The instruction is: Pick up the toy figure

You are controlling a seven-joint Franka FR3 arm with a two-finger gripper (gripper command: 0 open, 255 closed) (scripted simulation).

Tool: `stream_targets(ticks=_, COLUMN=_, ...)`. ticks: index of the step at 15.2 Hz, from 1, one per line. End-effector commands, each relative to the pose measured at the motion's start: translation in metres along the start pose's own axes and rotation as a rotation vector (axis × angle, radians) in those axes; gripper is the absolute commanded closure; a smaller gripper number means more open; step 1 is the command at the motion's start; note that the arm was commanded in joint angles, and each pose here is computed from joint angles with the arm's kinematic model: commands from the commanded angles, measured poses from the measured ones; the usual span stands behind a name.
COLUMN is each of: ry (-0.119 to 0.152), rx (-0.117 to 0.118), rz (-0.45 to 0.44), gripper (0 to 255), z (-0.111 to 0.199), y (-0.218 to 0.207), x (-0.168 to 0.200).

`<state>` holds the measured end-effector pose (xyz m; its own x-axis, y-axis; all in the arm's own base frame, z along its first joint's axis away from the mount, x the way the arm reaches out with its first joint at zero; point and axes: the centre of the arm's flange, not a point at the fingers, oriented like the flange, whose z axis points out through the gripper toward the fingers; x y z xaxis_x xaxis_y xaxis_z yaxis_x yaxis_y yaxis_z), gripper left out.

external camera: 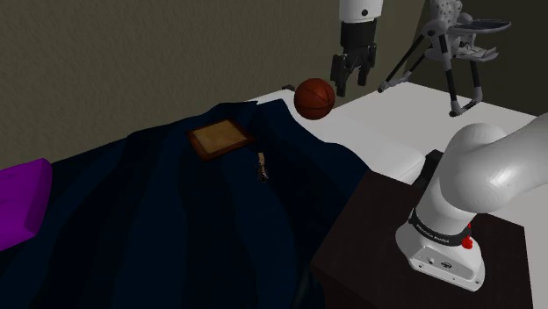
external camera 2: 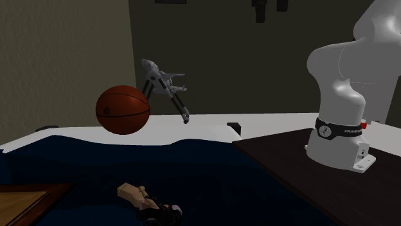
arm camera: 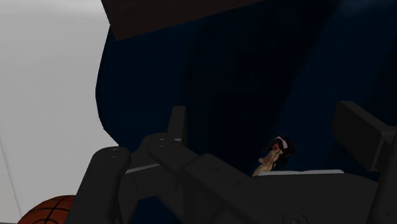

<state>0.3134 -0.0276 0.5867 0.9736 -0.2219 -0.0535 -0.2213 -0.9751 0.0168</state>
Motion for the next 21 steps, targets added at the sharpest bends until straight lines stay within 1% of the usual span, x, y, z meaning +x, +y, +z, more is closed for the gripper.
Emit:
stream_targets(ticks=1, ry=0.0, rx=0.0, rz=0.0, gripper=0, z=0.0, y=0.0, x=0.0)
stream_targets(ticks=21, ry=-0.004, rx=-0.038, rz=0.116, gripper=0, z=0.182, y=-0.1, x=0.167)
